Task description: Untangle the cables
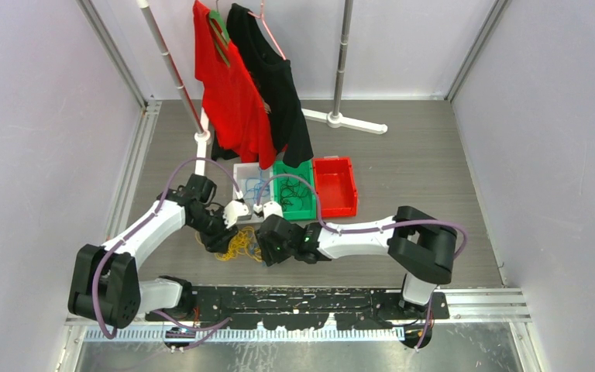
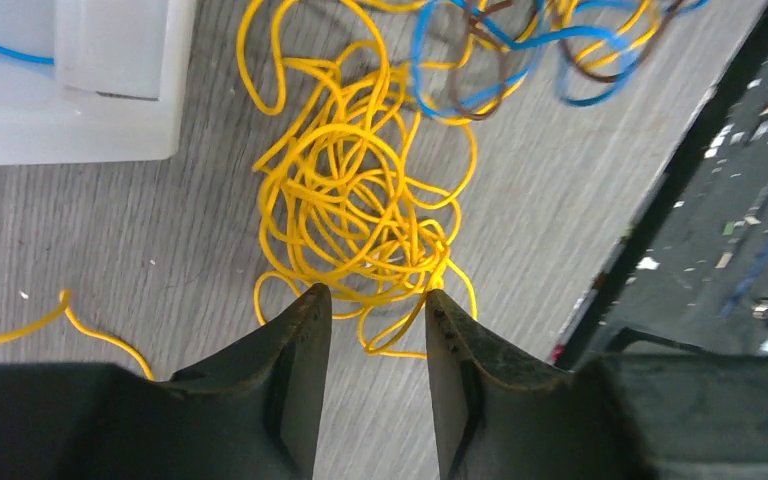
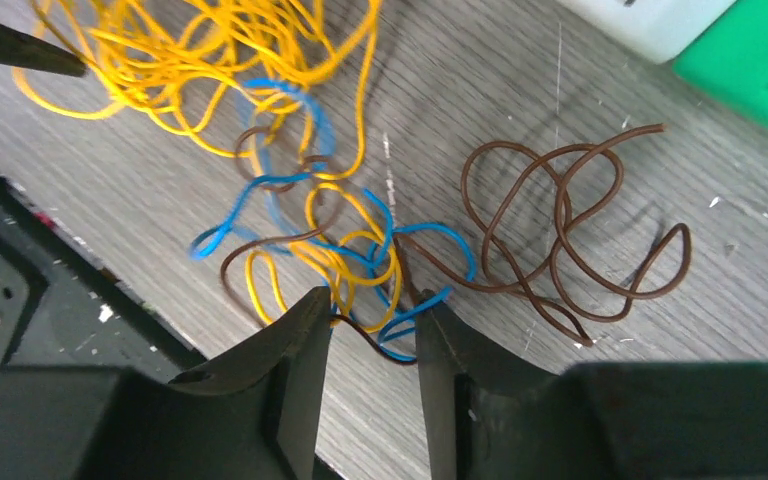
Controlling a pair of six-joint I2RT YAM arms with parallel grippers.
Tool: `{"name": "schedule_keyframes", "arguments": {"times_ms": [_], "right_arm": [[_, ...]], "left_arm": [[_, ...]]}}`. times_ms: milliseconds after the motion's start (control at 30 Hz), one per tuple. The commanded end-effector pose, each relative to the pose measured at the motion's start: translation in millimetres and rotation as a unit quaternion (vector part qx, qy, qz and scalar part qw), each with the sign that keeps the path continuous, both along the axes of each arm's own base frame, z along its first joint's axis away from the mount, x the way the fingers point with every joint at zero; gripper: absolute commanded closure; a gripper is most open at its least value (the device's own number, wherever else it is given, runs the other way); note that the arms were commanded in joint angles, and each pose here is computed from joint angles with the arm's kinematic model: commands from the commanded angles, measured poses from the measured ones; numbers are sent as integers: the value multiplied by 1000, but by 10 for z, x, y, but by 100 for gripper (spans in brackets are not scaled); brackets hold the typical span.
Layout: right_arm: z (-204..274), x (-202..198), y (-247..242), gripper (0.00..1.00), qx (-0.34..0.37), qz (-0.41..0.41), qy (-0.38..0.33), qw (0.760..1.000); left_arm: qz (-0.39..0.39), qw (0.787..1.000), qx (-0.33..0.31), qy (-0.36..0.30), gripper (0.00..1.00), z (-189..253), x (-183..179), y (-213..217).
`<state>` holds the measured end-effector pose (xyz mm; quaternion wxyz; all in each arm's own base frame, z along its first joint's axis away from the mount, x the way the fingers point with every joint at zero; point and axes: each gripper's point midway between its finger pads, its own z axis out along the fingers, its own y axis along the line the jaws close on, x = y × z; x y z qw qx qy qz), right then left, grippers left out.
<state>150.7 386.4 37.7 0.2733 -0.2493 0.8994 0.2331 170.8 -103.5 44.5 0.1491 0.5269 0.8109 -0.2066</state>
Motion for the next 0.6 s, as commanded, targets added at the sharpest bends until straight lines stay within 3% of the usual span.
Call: {"name": "schedule_keyframes", "arguments": {"times_ms": [0,167,567], "right_arm": [[5,-5,111,61,-1,-5,12,1000],[66,-25,8,78,-4,-13,6,1000],[650,-15,-326,92,52,-52,-28,997]], "left_arm": [[-38,996,37,-72,63,-139,177,134],[-72,990,78,-96,78,-232,160,297],[-150,976,110,-111,100,-115,-75,490]]}}
